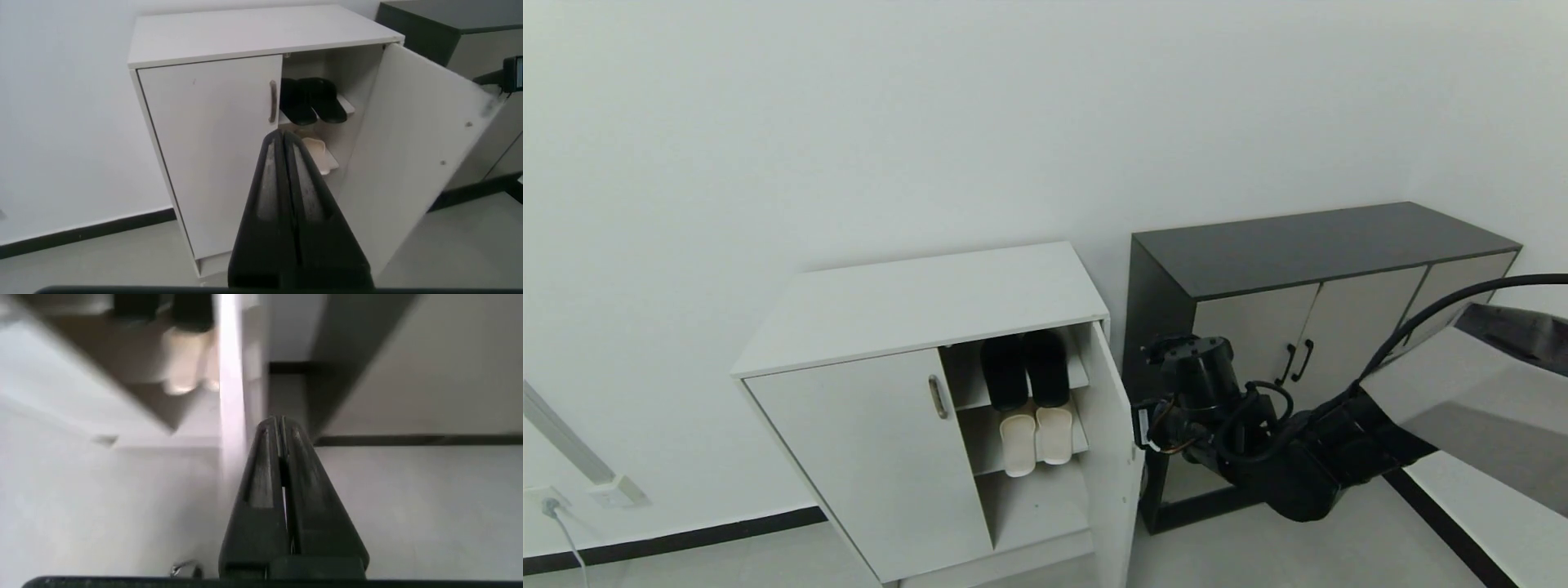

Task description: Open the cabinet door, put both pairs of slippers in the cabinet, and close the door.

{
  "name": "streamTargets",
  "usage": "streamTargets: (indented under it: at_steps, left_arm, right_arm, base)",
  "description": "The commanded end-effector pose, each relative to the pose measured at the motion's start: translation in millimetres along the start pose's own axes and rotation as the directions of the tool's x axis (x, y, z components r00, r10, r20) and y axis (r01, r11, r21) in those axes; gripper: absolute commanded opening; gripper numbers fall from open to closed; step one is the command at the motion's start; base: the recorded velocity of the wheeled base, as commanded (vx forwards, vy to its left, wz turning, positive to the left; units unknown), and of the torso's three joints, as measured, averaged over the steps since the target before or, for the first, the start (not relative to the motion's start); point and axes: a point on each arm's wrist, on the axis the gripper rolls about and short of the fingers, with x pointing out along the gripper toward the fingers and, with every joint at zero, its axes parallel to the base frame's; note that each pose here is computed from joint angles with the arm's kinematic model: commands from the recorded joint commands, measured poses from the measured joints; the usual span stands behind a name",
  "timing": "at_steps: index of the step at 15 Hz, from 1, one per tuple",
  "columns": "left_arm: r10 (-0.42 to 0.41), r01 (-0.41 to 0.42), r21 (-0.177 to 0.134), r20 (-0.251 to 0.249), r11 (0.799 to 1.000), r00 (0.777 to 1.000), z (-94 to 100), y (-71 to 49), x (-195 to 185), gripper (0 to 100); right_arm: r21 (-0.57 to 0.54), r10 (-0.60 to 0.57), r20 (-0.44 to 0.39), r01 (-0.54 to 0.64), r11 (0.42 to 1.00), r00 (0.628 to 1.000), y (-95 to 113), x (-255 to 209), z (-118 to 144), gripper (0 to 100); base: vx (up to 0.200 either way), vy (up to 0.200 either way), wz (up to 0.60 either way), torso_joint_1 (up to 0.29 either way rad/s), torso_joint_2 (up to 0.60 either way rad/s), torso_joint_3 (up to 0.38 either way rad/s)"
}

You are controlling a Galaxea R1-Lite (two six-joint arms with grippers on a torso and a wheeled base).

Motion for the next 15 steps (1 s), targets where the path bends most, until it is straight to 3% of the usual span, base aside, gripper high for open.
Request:
streamTargets:
  at_steps: [1,11,15]
  left_arm:
    - [0.0,0.0,0.0,0.0,1.0,1.0,0.0,0.0,0.0,0]
    - [0.0,0.0,0.0,0.0,1.0,1.0,0.0,0.0,0.0,0]
    - [0.0,0.0,0.0,0.0,1.0,1.0,0.0,0.0,0.0,0]
  right_arm:
    - [-0.006,0.047,0.007,-0.047,0.999,0.999,13.0,-12.8,1.2,0]
    - [-0.067,0.082,0.025,-0.08,0.995,0.996,19.9,-21.0,-8.8,0]
    - [-0.071,0.112,0.015,-0.11,0.991,0.994,21.1,-23.4,-12.7,0]
  base:
    - [0.0,0.0,0.0,0.0,0.0,0.0]
    - [0.0,0.0,0.0,0.0,0.0,0.0]
    - [0.0,0.0,0.6,0.001,0.0,0.001]
